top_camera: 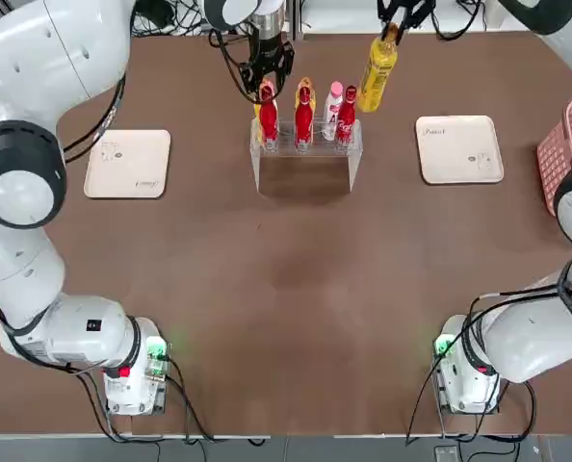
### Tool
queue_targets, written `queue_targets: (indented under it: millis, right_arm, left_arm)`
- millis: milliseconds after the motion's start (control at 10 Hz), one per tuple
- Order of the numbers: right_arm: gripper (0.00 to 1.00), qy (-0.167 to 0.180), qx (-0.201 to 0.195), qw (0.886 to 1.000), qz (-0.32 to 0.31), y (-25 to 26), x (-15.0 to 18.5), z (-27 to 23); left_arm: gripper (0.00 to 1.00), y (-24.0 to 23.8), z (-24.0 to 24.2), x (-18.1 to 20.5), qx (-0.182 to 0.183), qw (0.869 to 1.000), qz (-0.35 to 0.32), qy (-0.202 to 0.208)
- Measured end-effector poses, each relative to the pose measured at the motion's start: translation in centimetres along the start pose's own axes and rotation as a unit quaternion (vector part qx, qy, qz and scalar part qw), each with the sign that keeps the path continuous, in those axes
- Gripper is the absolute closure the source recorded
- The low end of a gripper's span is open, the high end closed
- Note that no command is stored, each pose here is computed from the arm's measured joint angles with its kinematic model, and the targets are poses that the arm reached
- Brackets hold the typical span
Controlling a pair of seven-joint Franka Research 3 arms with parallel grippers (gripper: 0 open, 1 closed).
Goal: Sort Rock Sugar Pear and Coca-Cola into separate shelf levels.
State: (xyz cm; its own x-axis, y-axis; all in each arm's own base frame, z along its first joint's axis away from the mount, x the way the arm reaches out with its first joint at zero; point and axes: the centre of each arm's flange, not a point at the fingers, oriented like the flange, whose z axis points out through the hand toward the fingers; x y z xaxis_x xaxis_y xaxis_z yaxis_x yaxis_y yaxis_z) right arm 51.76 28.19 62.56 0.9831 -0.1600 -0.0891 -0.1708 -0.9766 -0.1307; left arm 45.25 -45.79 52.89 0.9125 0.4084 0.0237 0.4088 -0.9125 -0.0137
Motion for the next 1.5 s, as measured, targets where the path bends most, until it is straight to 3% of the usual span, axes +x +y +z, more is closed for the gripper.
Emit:
queue_targets:
  millis: [100, 300, 600, 1100, 1500]
  right_arm:
    - [0.66, -0.005, 0.001, 1.000, -0.004, -0.8, -0.3, 0.6]
    - [0.66, -0.023, 0.012, 1.000, -0.003, -1.9, 0.6, 2.0]
    - [0.66, -0.035, 0.022, 0.999, 0.008, -2.8, 2.0, 3.4]
    - [0.66, -0.054, 0.032, 0.998, 0.022, -2.8, 3.9, 5.0]
    - [0.66, -0.056, 0.030, 0.997, 0.037, -2.6, 6.0, 7.5]
  left_arm:
    - [0.28, -0.1, -0.2, 0.3, -0.002, 1.000, -0.003, 0.001]
    - [0.02, -0.8, -0.8, 1.5, 0.003, 1.000, -0.011, 0.003]
    - [0.01, -3.7, -3.4, 6.3, 0.008, 1.000, -0.018, 0.008]
    - [0.01, -14.7, -3.9, 20.0, 0.032, 0.997, -0.071, 0.001]
    - [0.01, -19.3, -3.2, 24.1, 0.024, 0.999, -0.037, -0.030]
